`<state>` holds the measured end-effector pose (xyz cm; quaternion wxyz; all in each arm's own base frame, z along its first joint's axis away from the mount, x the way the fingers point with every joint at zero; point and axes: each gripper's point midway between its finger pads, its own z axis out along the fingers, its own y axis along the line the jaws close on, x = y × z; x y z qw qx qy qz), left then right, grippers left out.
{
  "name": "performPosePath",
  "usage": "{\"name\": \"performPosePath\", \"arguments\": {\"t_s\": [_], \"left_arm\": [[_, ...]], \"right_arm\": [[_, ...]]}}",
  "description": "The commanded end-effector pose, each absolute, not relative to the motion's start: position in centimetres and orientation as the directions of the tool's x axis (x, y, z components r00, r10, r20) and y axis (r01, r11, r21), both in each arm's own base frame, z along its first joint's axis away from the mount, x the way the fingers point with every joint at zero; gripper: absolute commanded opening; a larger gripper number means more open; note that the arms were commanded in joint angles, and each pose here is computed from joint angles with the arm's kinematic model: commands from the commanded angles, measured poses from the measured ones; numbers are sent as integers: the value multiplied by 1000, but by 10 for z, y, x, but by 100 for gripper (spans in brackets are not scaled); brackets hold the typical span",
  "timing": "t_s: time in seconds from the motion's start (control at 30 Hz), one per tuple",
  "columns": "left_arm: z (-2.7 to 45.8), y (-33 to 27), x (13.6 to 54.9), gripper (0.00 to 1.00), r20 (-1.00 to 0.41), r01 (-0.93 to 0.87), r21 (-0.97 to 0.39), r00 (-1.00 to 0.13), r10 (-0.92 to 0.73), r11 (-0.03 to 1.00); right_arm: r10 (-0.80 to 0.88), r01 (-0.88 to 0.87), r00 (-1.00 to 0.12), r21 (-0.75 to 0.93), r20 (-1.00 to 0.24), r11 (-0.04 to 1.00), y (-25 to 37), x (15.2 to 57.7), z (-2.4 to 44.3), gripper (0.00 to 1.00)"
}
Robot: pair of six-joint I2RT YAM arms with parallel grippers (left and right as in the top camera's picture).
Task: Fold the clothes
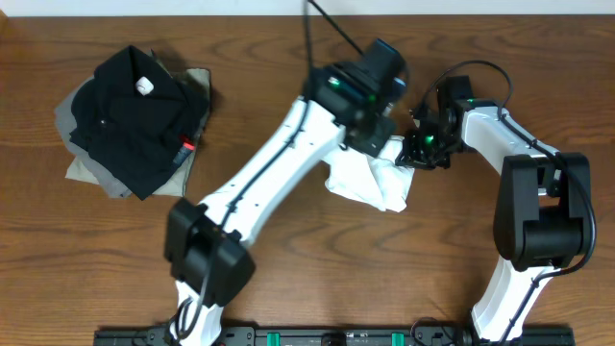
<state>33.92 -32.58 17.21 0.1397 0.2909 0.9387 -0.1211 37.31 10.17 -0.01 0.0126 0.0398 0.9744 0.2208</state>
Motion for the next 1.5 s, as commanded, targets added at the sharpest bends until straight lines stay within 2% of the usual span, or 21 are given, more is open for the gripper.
{"name": "performPosePath", "arguments": {"t_s": [0.0,0.13,0.3,0.37,0.5,0.83,0.9,0.97,1.07,1.13,1.17,1.3,1.47], "left_arm": [[152,-345,333,6,-303,600,-159,-786,539,784],[132,-359,324,7,-270,622,-155,-774,573,767],[115,-371,319,16,-255,639,-154,-763,594,754],[115,-375,317,31,-262,645,-155,-757,598,748],[116,-380,315,50,-271,653,-156,-749,604,741],[116,-376,317,53,-264,647,-154,-755,600,747],[116,-375,317,49,-265,646,-149,-755,600,748],[117,-365,327,40,-270,632,-92,-759,592,769],[124,-344,341,41,-279,601,-13,-770,574,799],[133,-332,349,48,-293,578,2,-780,553,816],[136,-328,353,48,-299,569,1,-785,543,822],[141,-307,366,49,-296,527,0,-812,503,850],[138,-293,369,49,-268,502,-2,-833,483,865]], "right_arm": [[73,101,-993,377,88,921,99,352,-35,14],[73,101,-993,377,89,921,99,352,-35,15],[73,102,-993,377,91,921,99,352,-35,15],[73,102,-993,377,91,921,99,352,-35,15],[73,102,-993,376,91,921,99,352,-35,15],[88,118,-992,375,96,919,94,352,-35,16],[93,125,-991,374,101,919,92,351,-35,16],[95,130,-989,372,111,919,91,349,-35,17],[90,127,-989,372,114,920,91,348,-35,17],[84,120,-990,372,112,920,91,348,-34,17],[88,123,-990,373,112,920,90,348,-34,17],[125,140,-990,381,63,914,77,359,-19,16],[193,150,-979,412,-65,899,48,379,26,18]]}}
